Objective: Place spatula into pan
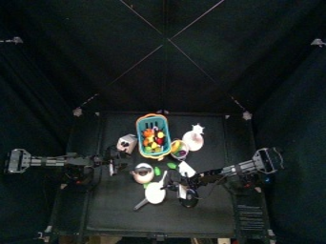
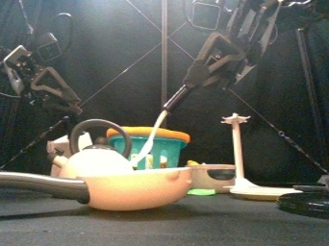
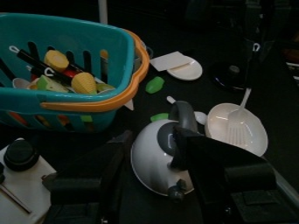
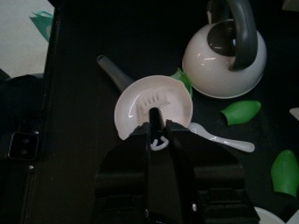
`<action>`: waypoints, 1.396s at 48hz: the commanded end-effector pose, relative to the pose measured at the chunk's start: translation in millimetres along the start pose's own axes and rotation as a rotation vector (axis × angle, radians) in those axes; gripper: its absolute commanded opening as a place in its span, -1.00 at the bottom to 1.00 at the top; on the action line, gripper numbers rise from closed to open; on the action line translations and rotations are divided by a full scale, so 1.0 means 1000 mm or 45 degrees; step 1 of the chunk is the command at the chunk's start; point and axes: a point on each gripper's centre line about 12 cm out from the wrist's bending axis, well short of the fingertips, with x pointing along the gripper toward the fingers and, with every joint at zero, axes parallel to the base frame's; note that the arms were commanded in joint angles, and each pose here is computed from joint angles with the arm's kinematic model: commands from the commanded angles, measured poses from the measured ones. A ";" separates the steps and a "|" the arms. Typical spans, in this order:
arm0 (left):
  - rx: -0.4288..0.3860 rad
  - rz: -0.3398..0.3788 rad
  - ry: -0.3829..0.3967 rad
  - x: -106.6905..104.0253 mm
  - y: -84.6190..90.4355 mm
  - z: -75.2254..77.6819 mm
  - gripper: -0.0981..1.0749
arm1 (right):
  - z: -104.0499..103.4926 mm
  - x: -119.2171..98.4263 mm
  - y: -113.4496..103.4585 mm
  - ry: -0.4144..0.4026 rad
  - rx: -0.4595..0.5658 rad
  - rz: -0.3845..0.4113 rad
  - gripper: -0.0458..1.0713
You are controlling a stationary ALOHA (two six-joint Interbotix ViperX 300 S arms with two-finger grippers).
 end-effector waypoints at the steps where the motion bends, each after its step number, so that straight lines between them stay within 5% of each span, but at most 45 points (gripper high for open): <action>1: 0.003 0.000 -0.020 0.001 0.000 0.005 0.58 | 0.017 -0.006 0.002 -0.061 0.005 0.013 -0.10; 24: 0.003 0.000 -0.020 0.001 0.000 0.005 0.58 | -0.004 0.015 -0.004 0.023 0.075 0.009 -0.05; 45: 0.003 0.000 -0.020 0.001 0.000 0.005 0.57 | -0.017 0.013 -0.005 0.061 0.124 0.003 0.51; 67: 0.003 0.000 -0.020 0.001 0.000 0.005 0.58 | -0.008 0.008 -0.010 0.051 0.111 -0.051 0.51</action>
